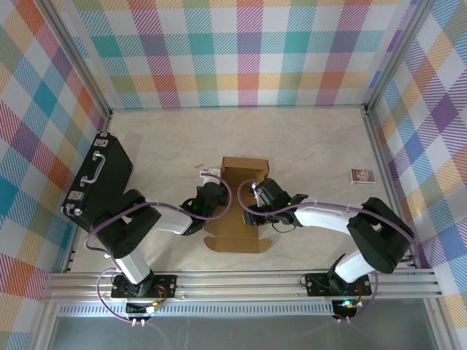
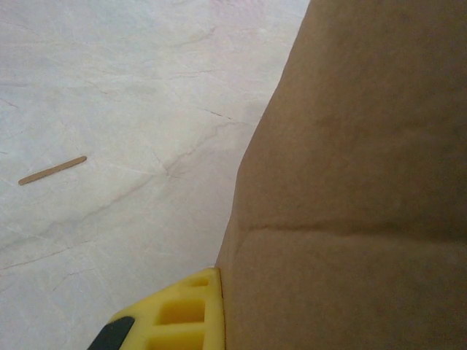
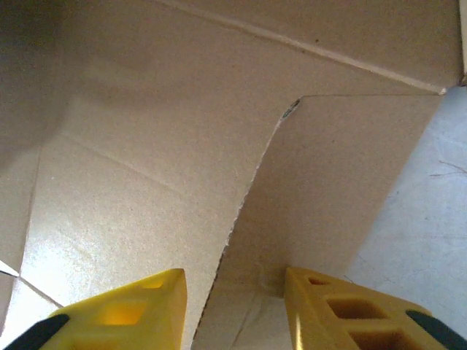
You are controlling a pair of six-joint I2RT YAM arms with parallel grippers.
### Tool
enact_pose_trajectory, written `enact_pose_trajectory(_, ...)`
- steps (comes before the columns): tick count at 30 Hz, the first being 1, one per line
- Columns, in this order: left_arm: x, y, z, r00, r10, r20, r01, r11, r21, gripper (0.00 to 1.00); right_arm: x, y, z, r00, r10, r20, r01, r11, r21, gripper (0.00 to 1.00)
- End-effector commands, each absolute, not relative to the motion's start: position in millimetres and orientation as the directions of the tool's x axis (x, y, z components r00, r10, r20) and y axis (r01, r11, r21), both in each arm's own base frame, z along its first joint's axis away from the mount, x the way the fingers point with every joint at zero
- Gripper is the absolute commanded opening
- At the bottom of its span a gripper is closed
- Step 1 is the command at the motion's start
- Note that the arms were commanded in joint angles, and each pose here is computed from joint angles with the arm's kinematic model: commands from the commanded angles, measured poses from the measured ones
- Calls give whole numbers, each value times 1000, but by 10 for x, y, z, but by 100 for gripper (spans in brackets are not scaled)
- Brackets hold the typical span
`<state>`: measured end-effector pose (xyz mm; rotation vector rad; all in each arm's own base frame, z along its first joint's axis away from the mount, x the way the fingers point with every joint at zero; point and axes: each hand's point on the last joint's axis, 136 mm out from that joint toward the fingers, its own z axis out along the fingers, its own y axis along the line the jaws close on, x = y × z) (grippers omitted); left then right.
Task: Fold the paper box
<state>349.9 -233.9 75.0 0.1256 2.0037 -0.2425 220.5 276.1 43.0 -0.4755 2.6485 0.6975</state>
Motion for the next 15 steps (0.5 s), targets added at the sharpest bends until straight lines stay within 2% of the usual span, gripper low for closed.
enact_pose_trajectory(1,3482,-2542,852,-419,-49,-907,242,956,-163,0,2206,2844,629,-848,-236,-475,-455,784,423,43)
enact_pose_trajectory(6,3482,-2531,852,-419,-52,-907,237,957,-164,0,2166,2879,656,-830,-245,-501,-489,751,443,46)
enact_pose_trajectory(15,3479,-2527,854,-419,-50,-907,237,958,-162,0,2085,2958,295,-861,-291,-417,-478,740,472,44)
